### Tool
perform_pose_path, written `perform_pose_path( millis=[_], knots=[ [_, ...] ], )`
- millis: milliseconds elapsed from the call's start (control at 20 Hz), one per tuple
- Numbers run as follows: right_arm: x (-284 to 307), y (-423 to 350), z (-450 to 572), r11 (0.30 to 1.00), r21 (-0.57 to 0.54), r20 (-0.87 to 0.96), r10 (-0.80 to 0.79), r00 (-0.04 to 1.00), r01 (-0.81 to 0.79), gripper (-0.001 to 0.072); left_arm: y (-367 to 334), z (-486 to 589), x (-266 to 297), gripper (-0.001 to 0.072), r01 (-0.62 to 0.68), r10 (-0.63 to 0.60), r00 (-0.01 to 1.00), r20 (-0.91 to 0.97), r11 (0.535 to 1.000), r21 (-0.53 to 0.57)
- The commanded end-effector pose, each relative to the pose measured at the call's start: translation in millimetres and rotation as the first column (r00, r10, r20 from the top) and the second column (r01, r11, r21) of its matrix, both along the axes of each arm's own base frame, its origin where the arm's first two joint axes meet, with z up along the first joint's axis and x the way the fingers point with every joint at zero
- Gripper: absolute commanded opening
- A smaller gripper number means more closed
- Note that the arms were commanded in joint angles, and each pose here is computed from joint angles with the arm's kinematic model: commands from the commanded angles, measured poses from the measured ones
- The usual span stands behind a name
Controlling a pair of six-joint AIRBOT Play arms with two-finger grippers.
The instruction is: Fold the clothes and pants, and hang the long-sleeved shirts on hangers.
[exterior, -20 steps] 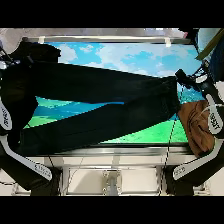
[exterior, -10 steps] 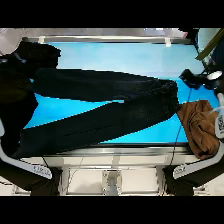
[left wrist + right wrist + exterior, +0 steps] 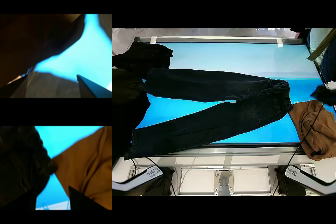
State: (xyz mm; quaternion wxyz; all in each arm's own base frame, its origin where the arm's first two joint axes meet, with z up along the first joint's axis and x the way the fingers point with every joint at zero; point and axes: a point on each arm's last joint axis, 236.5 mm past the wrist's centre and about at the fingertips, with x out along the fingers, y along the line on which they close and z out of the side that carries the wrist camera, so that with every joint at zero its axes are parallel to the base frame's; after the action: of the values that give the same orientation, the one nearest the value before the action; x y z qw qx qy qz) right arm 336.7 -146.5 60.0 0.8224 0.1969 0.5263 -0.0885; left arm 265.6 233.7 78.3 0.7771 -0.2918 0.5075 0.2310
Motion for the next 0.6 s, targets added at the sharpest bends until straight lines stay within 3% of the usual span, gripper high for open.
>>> perform_pose_path(
  millis=[0,200,550],
  knots=[
    [-44.6,32.6,-27.2,0.997,0.071,-0.066,0.03,0.997,-0.025,0.0431,-42.7,-58.1,-88.0,0.0676,-0.152,0.133,0.982,-0.135,0.978,-0.144],
    [-45.2,39.9,-28.4,0.994,0.078,-0.05,0.075,0.996,-0.071,0.0431,-81.5,-104.8,-141.5,0.0676,-0.349,0.296,0.928,-0.224,0.902,-0.253],
    [-50.0,41.9,-29.9,0.989,0.062,-0.062,0.137,0.989,-0.134,0.0431,-90.3,-115.7,-165.0,0.0675,-0.451,0.382,0.885,-0.266,0.843,-0.292]
  ],
)
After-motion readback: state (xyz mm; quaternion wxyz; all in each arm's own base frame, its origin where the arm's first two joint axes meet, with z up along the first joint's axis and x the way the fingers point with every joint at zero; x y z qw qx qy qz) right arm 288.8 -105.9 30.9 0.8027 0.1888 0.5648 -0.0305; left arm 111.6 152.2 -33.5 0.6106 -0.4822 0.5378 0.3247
